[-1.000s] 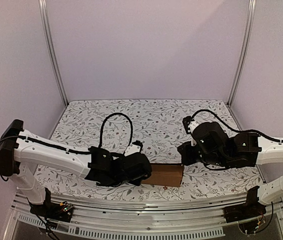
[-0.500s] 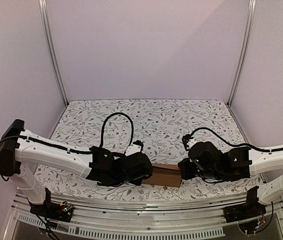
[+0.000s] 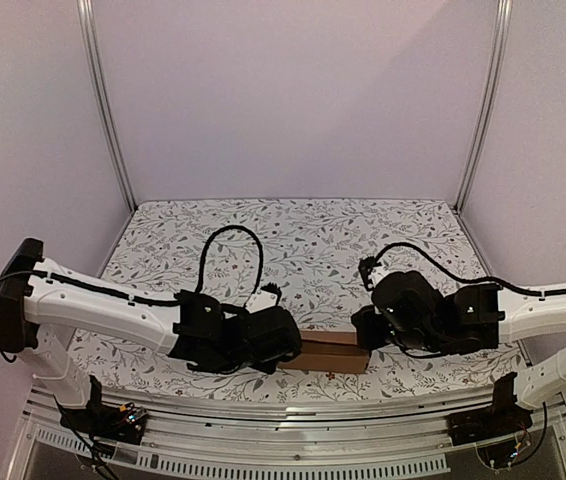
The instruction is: Fold the paper box
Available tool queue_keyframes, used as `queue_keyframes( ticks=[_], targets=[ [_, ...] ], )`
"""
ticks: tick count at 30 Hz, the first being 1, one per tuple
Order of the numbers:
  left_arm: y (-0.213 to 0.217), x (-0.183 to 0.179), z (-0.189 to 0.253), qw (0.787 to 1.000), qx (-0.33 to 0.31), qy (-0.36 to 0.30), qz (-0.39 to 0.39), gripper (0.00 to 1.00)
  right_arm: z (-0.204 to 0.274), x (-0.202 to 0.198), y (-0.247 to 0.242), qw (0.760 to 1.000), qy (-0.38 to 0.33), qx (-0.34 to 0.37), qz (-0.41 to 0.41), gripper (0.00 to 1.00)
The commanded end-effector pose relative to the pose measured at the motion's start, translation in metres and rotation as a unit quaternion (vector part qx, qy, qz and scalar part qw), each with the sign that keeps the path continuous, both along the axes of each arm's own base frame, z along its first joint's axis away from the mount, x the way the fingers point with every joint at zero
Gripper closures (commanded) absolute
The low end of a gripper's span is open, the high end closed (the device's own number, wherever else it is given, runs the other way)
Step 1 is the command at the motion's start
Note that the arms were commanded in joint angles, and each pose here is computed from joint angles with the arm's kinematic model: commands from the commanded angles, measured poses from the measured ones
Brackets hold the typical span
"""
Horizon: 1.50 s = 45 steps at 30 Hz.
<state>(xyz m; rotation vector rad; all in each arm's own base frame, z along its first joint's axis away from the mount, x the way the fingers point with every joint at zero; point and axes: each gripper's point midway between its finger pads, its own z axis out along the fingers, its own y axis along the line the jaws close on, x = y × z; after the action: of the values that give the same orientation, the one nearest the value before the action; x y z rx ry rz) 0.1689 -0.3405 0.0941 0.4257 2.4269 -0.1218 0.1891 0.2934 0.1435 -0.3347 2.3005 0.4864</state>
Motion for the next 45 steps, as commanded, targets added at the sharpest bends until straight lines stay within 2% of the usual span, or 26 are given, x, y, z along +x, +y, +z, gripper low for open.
queue_keyframes(
  ticks=[1, 7, 18, 24, 31, 45],
  targets=[
    [0.032, -0.036, -0.035, 0.993, 0.088, 0.071, -0.040, 0.49, 0.028, 0.008, 0.016, 0.999, -0.034, 0.007, 0.012, 1.00],
    [0.032, -0.039, -0.031, 0.993, 0.081, 0.072, -0.047, 0.45, 0.046, 0.016, 0.047, 0.997, -0.055, 0.026, 0.039, 1.00],
    [0.017, -0.027, -0.017, 0.995, 0.068, 0.050, -0.052, 0.43, 0.038, 0.009, 0.093, 0.994, -0.018, 0.073, 0.084, 1.00],
    [0.010, -0.014, -0.010, 0.996, 0.052, 0.046, -0.049, 0.43, 0.023, 0.002, 0.093, 0.992, 0.011, 0.096, 0.082, 1.00],
    [0.001, -0.003, -0.011, 0.997, 0.026, 0.054, -0.050, 0.43, 0.000, 0.003, 0.082, 0.995, 0.024, 0.084, 0.056, 1.00],
    [-0.022, 0.010, 0.022, 0.996, -0.031, 0.024, -0.080, 0.43, 0.037, 0.012, 0.070, 0.995, -0.029, 0.079, 0.050, 1.00]
  ],
)
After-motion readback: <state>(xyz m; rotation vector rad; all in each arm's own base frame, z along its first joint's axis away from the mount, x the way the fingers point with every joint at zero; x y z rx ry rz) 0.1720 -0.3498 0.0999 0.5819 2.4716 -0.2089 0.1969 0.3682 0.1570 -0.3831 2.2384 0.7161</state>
